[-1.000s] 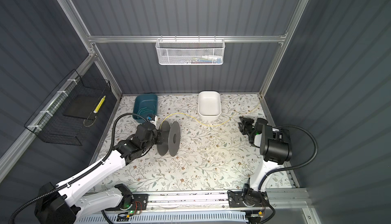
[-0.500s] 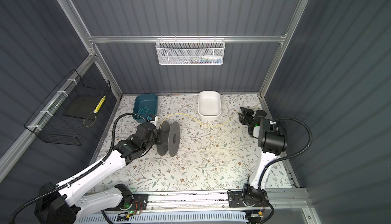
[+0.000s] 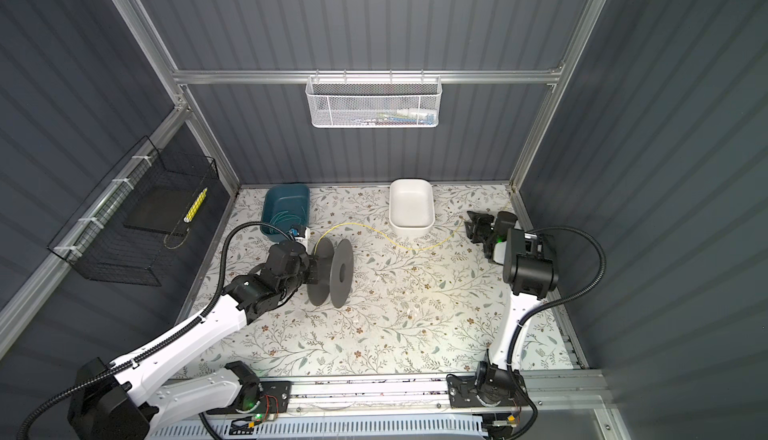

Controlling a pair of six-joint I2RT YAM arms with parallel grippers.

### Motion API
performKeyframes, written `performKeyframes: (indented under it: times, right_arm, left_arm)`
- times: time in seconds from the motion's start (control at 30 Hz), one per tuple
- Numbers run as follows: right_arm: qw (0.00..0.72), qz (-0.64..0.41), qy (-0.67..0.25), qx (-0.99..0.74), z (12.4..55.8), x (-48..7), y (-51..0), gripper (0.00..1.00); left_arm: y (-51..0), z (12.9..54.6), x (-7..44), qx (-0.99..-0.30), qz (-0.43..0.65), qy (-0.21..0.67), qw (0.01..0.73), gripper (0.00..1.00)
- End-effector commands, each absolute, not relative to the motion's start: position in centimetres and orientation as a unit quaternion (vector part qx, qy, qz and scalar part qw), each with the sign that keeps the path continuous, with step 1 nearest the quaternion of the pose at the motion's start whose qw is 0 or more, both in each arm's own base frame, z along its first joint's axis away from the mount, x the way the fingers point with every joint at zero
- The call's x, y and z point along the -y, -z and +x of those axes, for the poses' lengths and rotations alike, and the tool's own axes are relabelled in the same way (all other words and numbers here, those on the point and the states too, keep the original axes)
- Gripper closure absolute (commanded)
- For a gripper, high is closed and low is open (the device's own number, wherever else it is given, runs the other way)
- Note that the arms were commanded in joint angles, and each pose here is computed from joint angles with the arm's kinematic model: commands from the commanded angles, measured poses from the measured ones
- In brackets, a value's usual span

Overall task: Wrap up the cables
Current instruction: 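Carry the cable end with the right gripper toward the far corner, then raise the spool toward the far wall with the left gripper while right holds cable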

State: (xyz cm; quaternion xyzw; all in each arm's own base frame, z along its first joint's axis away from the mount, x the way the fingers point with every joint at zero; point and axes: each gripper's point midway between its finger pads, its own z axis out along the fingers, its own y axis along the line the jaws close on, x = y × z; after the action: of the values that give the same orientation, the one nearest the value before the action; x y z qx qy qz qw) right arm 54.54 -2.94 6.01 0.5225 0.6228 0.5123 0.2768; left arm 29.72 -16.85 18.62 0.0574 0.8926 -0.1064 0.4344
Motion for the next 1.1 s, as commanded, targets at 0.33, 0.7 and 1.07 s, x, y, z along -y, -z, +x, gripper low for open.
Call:
performKeyframes:
  times: [0.33,0.7,1.07]
  right_arm:
    - [0.276,0.525,-0.532,-0.604,55.8,2.4,-6.0,0.97]
    - [0.335,0.486,-0.522,-0.615,53.9,3.5,-13.0,1.0]
    - [0.422,0.44,-0.419,-0.673,55.9,7.3,-20.7,1.0]
  left_arm:
    - [-23.0,30.2,16.3,-0.867,0.045,0.113,0.482,1.0]
    - [-29.1,28.8,15.1,-0.852,0.066,0.111,0.507,1.0]
    - [-33.2,23.1,15.9,-0.855,0.196,0.157,0.454,1.0]
